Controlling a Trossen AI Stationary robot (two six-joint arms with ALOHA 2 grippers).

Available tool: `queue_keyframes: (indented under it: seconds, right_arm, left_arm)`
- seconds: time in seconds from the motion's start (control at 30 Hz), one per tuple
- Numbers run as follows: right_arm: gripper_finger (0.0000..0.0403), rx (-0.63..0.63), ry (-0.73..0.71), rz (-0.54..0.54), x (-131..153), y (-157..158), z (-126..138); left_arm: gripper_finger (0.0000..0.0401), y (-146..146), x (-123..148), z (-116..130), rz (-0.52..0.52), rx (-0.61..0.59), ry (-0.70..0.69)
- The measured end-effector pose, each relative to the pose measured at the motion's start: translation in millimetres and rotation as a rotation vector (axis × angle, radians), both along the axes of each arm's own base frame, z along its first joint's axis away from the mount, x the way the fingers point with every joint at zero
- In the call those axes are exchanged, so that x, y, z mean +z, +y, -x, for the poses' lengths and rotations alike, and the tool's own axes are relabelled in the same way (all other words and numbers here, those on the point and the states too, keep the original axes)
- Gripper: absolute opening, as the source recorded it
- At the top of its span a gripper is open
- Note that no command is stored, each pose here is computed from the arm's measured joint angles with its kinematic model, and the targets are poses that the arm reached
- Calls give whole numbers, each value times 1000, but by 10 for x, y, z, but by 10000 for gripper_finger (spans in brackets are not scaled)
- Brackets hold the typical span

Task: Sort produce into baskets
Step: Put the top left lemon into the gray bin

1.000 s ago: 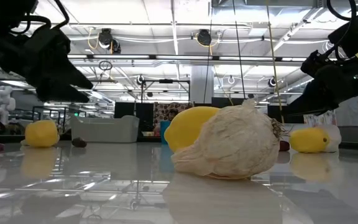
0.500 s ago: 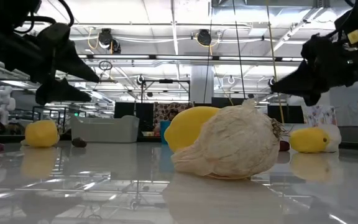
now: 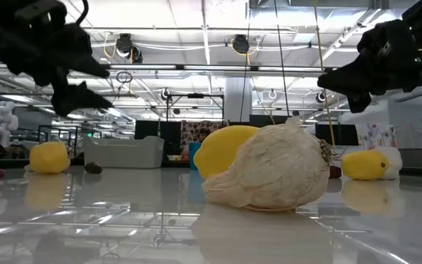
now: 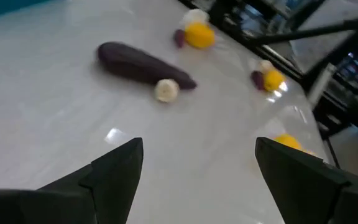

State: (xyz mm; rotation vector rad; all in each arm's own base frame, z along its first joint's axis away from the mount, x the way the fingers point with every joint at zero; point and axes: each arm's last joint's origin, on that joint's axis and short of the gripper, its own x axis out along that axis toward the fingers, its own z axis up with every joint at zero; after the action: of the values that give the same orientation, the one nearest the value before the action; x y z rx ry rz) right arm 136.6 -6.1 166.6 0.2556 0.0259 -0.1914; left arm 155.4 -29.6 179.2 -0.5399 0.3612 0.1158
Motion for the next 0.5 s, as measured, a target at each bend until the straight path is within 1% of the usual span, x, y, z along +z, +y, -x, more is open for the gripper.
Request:
queue_keyframes:
  seconds: [0.13, 0.27, 0.37, 0.5]
  right_arm:
    - [45, 3, -26, 61, 38, 1, -30]
    - [45, 36, -35, 94, 143, 14, -89]
    - [52, 72, -43, 145, 252, 46, -150]
    - [80, 118, -56, 241, 431, 115, -256]
  left_arm:
    - [318, -8, 289, -40, -58, -15, 79]
    - [318, -15, 579, -36, -83, -15, 232]
    - [318, -37, 694, -51, -75, -9, 333]
    - [318, -78, 735, -143, -71, -66, 452]
